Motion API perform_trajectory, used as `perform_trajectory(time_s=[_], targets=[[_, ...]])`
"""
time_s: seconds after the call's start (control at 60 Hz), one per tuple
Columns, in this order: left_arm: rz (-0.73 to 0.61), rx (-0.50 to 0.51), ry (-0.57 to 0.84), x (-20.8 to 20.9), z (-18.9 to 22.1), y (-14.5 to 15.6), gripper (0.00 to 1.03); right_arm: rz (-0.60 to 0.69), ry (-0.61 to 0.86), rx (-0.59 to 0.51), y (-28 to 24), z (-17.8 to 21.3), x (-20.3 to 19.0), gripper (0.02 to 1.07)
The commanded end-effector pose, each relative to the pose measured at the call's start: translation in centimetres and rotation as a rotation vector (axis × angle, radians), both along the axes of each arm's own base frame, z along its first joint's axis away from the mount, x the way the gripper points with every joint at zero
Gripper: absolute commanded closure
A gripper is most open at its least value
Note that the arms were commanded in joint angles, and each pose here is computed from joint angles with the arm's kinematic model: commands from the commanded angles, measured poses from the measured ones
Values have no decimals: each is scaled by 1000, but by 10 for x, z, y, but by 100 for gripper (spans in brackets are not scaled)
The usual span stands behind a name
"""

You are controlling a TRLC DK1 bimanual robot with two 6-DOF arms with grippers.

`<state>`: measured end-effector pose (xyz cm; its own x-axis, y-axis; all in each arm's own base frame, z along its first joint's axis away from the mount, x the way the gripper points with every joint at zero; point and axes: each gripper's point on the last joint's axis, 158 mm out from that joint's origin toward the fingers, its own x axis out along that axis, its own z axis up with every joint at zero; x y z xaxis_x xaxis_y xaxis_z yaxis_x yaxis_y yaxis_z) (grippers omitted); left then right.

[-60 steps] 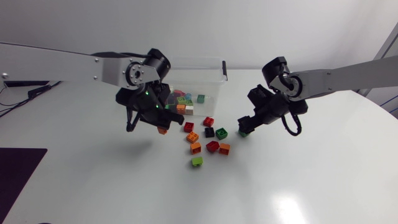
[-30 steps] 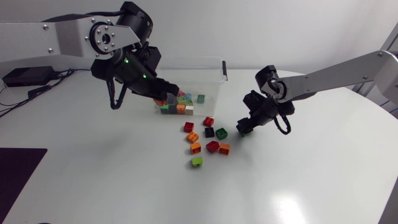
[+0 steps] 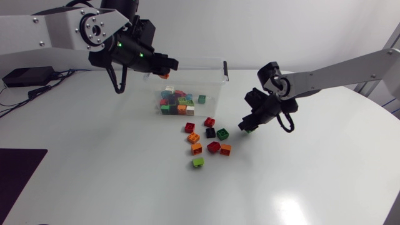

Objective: Place the duplo bricks in the container

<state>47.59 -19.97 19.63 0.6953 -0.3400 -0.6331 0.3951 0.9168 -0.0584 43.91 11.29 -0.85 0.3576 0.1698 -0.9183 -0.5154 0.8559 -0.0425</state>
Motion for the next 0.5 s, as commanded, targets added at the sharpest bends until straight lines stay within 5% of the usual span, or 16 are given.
perform_trajectory(time_s=[0.0, 0.4, 0.483], targets=[[-3, -23, -66, 20, 20, -1, 85, 6, -69, 15, 8, 40, 0, 79], [51, -61, -145, 98, 17, 4, 80, 59, -220, 105, 70, 136, -5, 79], [72, -65, -167, 117, 13, 10, 60, 68, -254, 125, 83, 153, -2, 79]])
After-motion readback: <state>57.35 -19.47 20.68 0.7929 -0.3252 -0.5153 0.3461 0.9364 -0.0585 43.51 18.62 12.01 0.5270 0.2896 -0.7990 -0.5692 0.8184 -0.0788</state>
